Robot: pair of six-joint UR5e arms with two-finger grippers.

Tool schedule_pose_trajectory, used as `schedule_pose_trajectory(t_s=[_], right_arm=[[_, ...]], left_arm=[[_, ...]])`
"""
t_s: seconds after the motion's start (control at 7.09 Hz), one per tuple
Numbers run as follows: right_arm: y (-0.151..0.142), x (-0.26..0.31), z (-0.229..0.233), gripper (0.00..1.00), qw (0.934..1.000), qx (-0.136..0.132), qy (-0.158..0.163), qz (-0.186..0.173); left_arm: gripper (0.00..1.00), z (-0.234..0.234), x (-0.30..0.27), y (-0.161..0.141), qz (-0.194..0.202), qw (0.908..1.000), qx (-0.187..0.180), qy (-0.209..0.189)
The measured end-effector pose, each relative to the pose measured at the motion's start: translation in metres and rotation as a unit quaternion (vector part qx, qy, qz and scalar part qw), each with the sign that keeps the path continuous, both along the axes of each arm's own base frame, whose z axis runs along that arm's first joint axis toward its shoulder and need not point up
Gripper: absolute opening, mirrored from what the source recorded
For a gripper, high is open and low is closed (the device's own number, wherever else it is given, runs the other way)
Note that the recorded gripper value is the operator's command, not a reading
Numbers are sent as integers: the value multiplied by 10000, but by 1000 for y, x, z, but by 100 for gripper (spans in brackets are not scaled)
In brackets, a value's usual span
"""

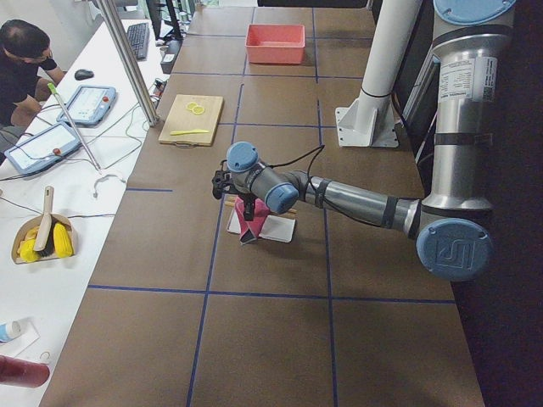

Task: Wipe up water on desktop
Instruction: 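Grasp the pink cloth with the left gripper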

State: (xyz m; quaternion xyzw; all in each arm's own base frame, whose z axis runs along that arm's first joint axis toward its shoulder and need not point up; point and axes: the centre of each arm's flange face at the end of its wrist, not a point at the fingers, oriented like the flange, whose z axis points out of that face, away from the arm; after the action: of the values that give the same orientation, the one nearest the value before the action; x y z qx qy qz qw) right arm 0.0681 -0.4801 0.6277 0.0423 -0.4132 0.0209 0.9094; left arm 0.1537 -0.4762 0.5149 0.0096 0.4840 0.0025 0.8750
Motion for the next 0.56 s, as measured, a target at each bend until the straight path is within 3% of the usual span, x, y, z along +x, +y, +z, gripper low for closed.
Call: schedule_pose_trajectory(t_s=[0.56], right_arm=[[-9, -1, -10, 100, 9999, 107, 5, -12]], left_arm=[[8, 1, 1, -2, 20, 10000, -34, 23]])
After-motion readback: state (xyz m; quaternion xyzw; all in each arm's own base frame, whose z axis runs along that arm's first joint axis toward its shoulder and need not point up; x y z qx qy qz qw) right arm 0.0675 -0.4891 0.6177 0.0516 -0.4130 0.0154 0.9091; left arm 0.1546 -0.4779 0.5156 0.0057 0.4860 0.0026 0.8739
